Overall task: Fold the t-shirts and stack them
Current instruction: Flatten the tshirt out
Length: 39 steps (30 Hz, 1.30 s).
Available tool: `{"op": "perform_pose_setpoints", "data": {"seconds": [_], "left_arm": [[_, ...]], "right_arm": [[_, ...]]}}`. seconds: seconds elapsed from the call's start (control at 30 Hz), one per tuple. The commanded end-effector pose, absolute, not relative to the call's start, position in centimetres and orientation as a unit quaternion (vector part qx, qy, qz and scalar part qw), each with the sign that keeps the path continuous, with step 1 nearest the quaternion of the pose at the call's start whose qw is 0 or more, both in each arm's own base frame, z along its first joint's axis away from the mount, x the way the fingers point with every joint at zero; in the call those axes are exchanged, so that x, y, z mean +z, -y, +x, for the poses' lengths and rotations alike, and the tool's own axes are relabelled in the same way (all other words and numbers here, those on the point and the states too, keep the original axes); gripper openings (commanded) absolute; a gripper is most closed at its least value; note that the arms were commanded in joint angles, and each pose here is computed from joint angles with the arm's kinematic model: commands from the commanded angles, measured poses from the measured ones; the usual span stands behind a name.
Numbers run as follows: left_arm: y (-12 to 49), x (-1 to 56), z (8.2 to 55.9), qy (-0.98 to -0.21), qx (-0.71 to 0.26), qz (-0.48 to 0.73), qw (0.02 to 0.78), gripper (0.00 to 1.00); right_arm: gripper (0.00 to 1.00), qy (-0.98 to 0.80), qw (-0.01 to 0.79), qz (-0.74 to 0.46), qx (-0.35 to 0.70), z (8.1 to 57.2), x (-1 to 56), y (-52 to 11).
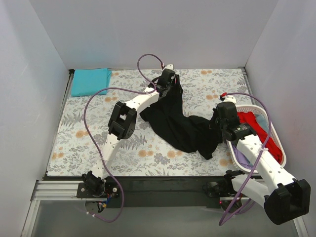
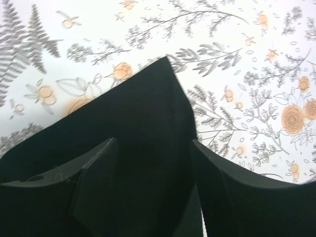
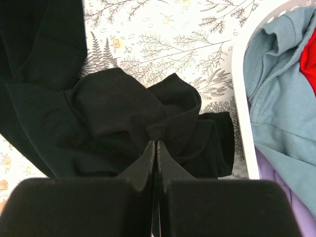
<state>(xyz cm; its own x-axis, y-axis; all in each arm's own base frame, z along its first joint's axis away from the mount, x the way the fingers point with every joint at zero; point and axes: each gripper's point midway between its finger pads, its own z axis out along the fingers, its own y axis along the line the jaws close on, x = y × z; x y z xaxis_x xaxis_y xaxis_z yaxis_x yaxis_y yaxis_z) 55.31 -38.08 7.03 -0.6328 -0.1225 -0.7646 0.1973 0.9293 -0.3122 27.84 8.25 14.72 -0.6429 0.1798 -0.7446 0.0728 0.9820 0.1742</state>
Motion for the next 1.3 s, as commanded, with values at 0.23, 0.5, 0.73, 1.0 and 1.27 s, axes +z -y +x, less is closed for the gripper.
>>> {"op": "perform_pose_setpoints", "data": {"seconds": [0.23, 0.5, 0.73, 1.0, 1.27], "left_arm": [[41.4, 6.3, 54.2, -0.875, -0.193, 0.068, 0.438, 0.58], [42.6, 6.9, 54.0, -0.867, -0.211, 0.068, 0.446, 0.27], [35.6, 14.2, 56.5, -0.841, -0.122, -0.018, 0.527, 0.00], [19.0, 29.3, 55.3, -0.775, -0.134, -0.156, 0.597, 0.00], [11.7, 37.5, 46.5, -0.713, -0.125, -0.212, 0.657, 0.00]], "right_arm": [[0.01, -0.896, 0.433, 0.060, 0.082, 28.8, 15.1, -9.2], [0.01, -0.897, 0.430, 0.061, 0.077, 28.7, 14.6, -9.0], [0.01, -0.890, 0.446, 0.063, 0.073, 30.7, 16.5, -9.4], [0.01, -0.854, 0.512, 0.063, 0.069, 35.5, 24.2, -10.1], [0.01, -0.809, 0.579, 0.062, 0.076, 36.7, 32.1, -9.7]]}}
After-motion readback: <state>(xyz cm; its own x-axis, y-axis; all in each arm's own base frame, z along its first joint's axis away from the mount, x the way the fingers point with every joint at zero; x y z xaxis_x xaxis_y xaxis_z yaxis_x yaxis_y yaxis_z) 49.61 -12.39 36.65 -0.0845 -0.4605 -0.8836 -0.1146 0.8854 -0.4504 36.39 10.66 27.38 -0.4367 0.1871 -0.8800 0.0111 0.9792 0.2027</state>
